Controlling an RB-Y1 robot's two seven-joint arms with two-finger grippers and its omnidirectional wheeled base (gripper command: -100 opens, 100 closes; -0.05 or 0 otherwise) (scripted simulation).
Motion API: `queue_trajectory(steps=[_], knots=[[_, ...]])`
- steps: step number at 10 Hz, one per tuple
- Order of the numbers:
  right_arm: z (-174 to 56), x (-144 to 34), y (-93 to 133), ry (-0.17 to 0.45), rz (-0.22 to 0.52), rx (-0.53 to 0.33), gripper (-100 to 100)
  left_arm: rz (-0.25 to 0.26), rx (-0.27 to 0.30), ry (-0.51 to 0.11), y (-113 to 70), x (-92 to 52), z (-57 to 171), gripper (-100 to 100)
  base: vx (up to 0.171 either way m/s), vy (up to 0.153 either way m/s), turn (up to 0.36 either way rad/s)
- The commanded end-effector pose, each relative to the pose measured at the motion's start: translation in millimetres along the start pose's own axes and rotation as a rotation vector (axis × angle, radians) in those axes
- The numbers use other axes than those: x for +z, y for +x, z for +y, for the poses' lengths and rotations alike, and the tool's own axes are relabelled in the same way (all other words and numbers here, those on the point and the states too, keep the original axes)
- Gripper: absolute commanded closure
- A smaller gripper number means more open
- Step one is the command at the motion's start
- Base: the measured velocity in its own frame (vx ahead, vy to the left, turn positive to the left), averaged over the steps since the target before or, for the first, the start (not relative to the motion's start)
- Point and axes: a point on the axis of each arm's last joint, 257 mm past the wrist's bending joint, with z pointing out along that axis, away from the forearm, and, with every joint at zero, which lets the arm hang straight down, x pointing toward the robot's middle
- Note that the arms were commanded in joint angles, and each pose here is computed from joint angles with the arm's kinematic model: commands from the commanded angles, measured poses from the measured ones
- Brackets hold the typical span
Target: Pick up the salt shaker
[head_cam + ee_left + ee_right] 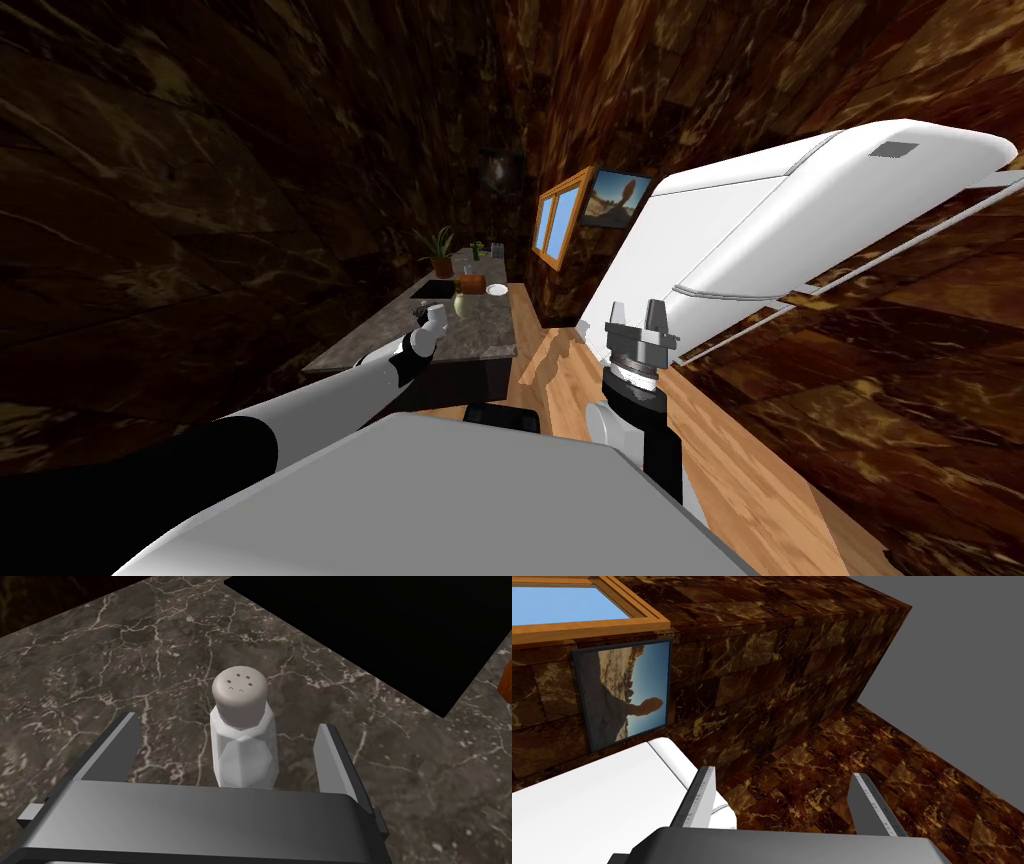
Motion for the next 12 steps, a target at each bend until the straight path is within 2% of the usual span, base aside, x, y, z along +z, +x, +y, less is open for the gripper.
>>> queue_trajectory(steps=[1,2,3,4,5,6,7,8,9,12], knots=[[0.0,0.0,0.0,0.000,0.000,0.000,0,0.015,0.012,-0.045,4.5,-1.8,15.8,-100,0.131,-0.082,0.424],[0.0,0.0,0.0,0.000,0.000,0.000,0,0.021,0.010,-0.114,4.8,-8.6,40.6,-100,0.113,-0.149,0.434],[0.0,0.0,0.0,0.000,0.000,0.000,0,0.040,0.036,-0.131,9.8,-11.4,48.3,-100,0.105,-0.099,0.418],[0.1,0.0,0.1,0.000,0.000,0.000,0,0.040,0.036,-0.131,9.8,-11.4,48.3,-100,0.031,-0.044,0.127],[0.1,0.1,0.1,0.000,0.000,0.000,0,0.038,0.041,-0.195,7.1,-18.9,70.2,-100,0.074,-0.092,0.297],[0.0,0.0,0.1,0.000,0.000,0.000,0,0.053,0.050,-0.211,11.0,-21.9,77.1,-100,0.054,-0.058,0.547],[0.1,0.1,0.1,0.000,0.000,0.000,0,0.057,0.056,-0.214,11.9,-22.6,78.7,-100,-0.001,0.025,-0.072],[0.1,0.1,0.1,0.000,0.000,0.000,0,0.033,0.049,-0.218,-0.3,-24.0,79.2,-100,0.003,0.025,-0.072],[0.0,0.1,0.1,0.000,0.000,0.000,0,0.057,0.051,-0.214,11.9,-22.6,78.7,-100,0.000,0.000,0.000],[0.1,0.1,0.1,0.000,0.000,0.000,0,0.057,0.056,-0.214,11.9,-22.6,78.7,-100,0.000,0.000,0.000]])
